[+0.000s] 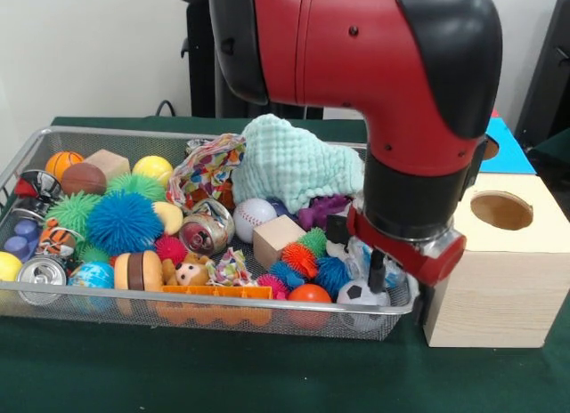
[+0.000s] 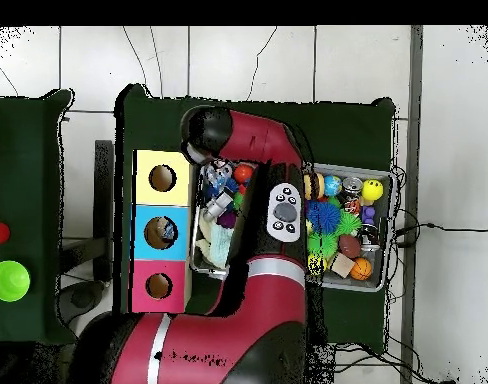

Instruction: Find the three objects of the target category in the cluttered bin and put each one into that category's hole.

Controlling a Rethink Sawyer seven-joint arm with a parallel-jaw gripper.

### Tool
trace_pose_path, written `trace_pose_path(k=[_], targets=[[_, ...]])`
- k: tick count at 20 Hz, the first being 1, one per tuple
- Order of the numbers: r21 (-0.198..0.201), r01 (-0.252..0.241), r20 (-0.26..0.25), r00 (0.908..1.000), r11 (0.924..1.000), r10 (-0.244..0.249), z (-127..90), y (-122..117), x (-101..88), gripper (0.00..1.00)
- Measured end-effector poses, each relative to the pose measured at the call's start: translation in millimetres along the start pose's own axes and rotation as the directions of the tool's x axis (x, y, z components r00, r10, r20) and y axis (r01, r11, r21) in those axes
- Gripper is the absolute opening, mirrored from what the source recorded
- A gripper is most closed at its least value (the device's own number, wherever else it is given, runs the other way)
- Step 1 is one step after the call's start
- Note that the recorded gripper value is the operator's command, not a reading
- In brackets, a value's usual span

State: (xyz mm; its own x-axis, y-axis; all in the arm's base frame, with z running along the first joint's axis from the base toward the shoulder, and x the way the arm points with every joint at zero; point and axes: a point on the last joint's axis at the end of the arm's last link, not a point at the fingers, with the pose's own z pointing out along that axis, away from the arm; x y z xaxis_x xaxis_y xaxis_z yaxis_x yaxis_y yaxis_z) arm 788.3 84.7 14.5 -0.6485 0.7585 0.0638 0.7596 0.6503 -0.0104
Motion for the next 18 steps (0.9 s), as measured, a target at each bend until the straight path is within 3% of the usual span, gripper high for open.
trace_pose_path(k=[8,18], targets=[[0.013,0.013,-0.005,0.9999,0.9998,-0.013,39,3,-1.4,1.0],[0.02,0.017,-0.01,0.9998,0.9997,-0.016,37,3,-1.5,1.0]])
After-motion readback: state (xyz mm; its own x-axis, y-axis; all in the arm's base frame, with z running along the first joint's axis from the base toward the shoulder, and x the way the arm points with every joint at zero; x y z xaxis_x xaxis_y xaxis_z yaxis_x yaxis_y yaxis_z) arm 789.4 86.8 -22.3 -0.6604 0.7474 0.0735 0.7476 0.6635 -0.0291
